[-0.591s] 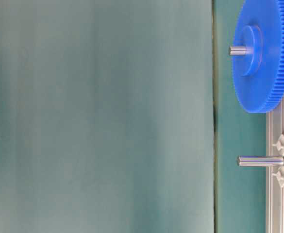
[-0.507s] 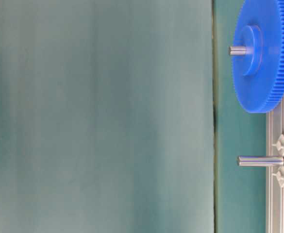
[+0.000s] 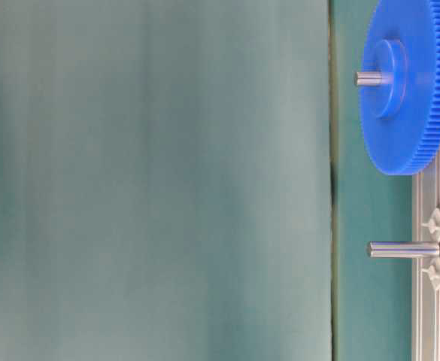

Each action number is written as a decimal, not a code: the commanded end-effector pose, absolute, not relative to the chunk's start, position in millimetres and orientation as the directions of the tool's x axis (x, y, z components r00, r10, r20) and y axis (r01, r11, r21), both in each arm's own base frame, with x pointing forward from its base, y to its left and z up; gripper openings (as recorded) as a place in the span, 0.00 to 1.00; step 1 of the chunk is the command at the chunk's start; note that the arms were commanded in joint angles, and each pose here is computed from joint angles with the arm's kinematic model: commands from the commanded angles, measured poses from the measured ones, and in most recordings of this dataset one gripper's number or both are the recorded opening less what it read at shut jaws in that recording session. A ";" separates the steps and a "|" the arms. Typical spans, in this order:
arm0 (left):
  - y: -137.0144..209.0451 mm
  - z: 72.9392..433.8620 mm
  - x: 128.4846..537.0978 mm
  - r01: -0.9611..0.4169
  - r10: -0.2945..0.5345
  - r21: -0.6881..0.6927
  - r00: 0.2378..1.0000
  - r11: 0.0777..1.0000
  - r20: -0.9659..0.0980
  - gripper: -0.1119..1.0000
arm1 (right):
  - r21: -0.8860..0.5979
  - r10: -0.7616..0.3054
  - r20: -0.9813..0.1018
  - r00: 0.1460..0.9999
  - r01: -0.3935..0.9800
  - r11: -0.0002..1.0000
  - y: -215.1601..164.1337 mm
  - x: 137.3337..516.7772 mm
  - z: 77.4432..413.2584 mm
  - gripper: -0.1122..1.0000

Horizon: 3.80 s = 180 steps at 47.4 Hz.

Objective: Insert the small gear onto the shaft.
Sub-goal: 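Move the left gripper over the small blue gear on the table, then lower the left gripper onto the small blue gear's hub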

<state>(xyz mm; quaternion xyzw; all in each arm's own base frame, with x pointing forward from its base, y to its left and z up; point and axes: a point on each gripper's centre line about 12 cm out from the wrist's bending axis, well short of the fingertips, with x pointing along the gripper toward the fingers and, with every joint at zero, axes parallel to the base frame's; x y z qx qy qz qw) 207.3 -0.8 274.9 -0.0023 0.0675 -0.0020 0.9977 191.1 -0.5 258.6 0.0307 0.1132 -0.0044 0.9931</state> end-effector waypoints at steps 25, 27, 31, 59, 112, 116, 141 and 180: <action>-6.6 256.2 267.9 0.018 -0.024 -0.020 0.940 1.000 -0.341 0.10 | 0.122 -0.006 -0.432 0.902 0.065 0.990 -2.0 195.9 234.7 0.11; -7.9 253.6 271.1 0.022 -0.028 -0.020 0.934 1.000 -0.357 0.10 | 0.123 -0.006 -0.440 0.898 0.067 0.990 -2.0 195.4 232.7 0.11; -10.2 251.0 277.0 0.027 -0.034 -0.024 0.924 0.999 -0.381 0.10 | 0.123 -0.009 -0.444 0.896 0.071 0.990 -2.6 195.1 231.8 0.11; -22.4 228.5 319.5 -0.035 -0.057 -0.154 0.832 0.987 -0.552 0.10 | 0.120 -0.010 -0.514 0.858 0.084 0.989 -3.1 189.7 220.4 0.11; -47.1 194.3 375.4 0.073 -0.074 -0.035 0.643 0.997 -0.762 0.10 | 0.120 -0.024 -0.513 0.858 0.099 0.988 -6.0 186.8 214.5 0.11; -47.0 193.2 379.8 0.070 -0.069 -0.033 0.620 0.997 -0.782 0.10 | 0.120 -0.025 -0.510 0.860 0.100 0.988 -6.3 187.2 214.7 0.11; -49.4 183.2 403.3 0.121 -0.046 0.013 0.468 0.993 -0.883 0.10 | 0.121 -0.033 -0.494 0.869 0.107 0.987 -7.8 186.6 211.9 0.11; -56.1 170.9 422.1 0.110 -0.032 0.007 0.352 0.994 -0.936 0.10 | 0.121 -0.033 -0.497 0.867 0.107 0.987 -7.8 185.7 209.9 0.11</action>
